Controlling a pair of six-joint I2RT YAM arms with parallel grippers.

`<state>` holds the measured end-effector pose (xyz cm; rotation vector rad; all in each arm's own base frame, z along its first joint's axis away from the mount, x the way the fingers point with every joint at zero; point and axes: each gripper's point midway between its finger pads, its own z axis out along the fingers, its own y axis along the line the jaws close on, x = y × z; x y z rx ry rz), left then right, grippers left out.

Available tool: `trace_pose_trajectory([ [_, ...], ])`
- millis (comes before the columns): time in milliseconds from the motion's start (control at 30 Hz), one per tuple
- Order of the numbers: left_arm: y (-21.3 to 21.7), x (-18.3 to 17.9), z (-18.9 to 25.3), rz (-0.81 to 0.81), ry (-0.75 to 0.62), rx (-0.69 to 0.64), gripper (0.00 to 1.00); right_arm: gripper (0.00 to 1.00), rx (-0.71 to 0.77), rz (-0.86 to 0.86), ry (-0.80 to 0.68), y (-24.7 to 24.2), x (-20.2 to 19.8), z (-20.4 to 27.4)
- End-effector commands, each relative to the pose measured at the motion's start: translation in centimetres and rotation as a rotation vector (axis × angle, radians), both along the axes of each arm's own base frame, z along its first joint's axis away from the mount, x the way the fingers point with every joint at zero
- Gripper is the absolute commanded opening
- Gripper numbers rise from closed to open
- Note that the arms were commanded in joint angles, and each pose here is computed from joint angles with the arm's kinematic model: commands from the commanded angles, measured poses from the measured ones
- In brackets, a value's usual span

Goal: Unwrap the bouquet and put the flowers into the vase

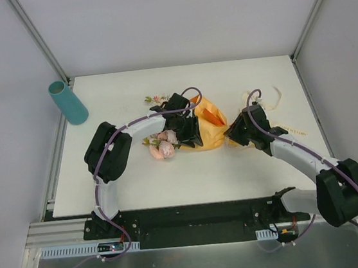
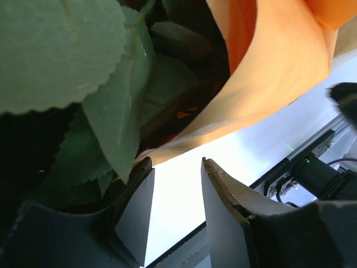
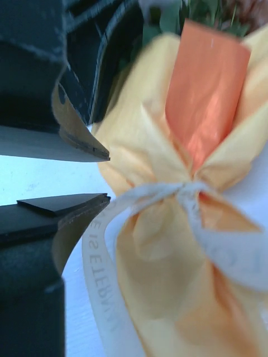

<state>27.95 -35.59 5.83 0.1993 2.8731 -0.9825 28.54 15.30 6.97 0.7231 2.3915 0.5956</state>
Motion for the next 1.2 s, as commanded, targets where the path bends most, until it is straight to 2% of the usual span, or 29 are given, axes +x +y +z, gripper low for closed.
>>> trace_pose_trajectory([
  [0, 0.3, -0.1, -0.5, 0.012, 0.008, 0.012, 0.41, 0.38, -0.104, 0.042, -0.164, -1.0, 2.4, 5.3],
  [233, 0.3, -0.2, -0.2, 0.009, 0.001, 0.007, 0.41, 0.36, -0.141, 0.071, -0.130, -2.2, 4.5, 4.5],
  [467, 0.6, -0.5, -0.5, 0.008, 0.007, 0.015, 0.41, 0.33, -0.005, 0.160, -0.117, -1.4, 5.6, 2.8],
  [600, 0.6, -0.5, -0.7, 0.008, 0.011, 0.018, 0.41, 0.30, 0.032, 0.205, -0.105, -0.9, 5.5, 2.2],
  [867, 0.4, -0.3, -0.4, 0.007, 0.007, 0.011, 0.41, 0.26, 0.004, 0.213, -0.114, -1.7, 5.9, 1.5],
  [1167, 0.4, -0.4, -0.7, 0.007, 0.013, 0.014, 0.42, 0.26, 0.022, 0.266, -0.095, -1.3, 5.0, 0.6],
])
